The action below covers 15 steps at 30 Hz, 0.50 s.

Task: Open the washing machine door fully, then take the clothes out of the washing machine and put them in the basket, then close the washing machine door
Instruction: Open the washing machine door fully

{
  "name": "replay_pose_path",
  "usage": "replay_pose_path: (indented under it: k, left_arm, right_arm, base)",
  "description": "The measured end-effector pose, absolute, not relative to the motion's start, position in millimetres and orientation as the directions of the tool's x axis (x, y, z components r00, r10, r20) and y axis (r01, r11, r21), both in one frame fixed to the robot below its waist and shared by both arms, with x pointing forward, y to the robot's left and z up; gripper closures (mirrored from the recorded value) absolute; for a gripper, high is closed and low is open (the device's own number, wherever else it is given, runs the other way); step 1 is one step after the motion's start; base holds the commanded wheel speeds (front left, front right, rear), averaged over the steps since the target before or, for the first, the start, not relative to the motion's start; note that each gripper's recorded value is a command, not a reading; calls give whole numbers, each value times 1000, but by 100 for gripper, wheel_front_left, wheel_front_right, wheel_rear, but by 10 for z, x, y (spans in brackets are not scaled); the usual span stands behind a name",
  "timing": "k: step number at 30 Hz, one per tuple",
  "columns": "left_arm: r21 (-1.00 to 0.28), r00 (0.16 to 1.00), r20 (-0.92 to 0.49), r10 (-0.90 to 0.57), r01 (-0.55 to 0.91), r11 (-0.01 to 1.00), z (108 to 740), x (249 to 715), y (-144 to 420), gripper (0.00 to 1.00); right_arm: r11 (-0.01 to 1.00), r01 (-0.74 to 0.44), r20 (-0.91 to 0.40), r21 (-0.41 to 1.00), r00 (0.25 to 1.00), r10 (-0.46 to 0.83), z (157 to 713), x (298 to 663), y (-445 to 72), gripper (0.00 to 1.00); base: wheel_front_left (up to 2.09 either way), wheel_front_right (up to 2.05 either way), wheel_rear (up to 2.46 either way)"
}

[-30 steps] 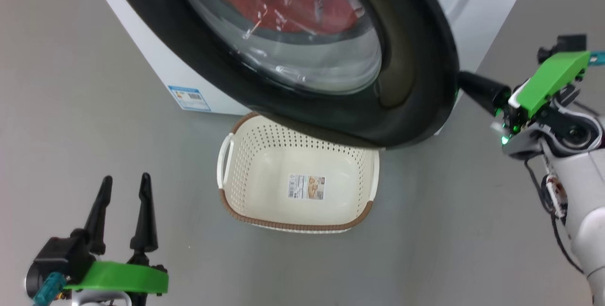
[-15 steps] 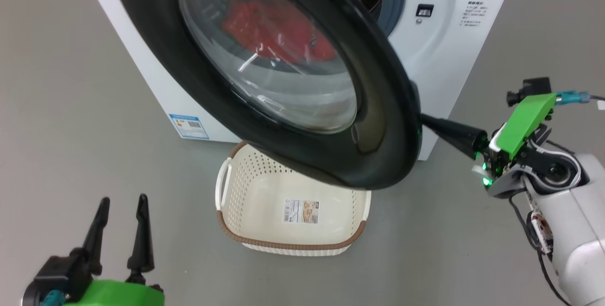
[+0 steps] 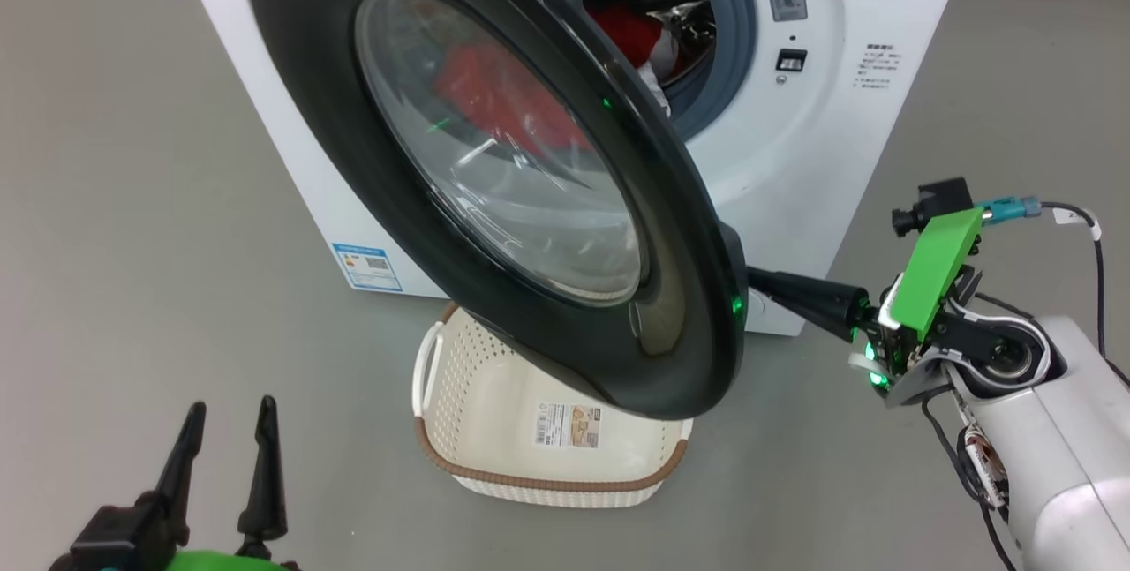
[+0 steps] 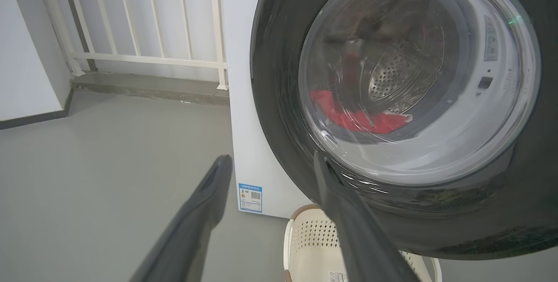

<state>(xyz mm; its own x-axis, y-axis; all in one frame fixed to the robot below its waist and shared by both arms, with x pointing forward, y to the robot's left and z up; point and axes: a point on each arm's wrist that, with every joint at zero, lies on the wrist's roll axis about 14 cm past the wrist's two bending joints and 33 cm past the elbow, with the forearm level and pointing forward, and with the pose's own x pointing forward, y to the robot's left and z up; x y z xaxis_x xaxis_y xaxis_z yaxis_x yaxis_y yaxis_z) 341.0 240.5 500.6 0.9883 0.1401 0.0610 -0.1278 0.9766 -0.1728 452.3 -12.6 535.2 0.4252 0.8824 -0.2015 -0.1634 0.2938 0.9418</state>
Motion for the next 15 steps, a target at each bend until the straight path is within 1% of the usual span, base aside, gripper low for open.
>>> replay_pose_path:
  k: [15]
  left_arm:
    - [-175,977,74,203,-187,967,5042,3186,2582,0]
  right_arm:
    - [286,-172,-224,943,309,924,5237,4207,172,100]
  base:
    - [0,0,0]
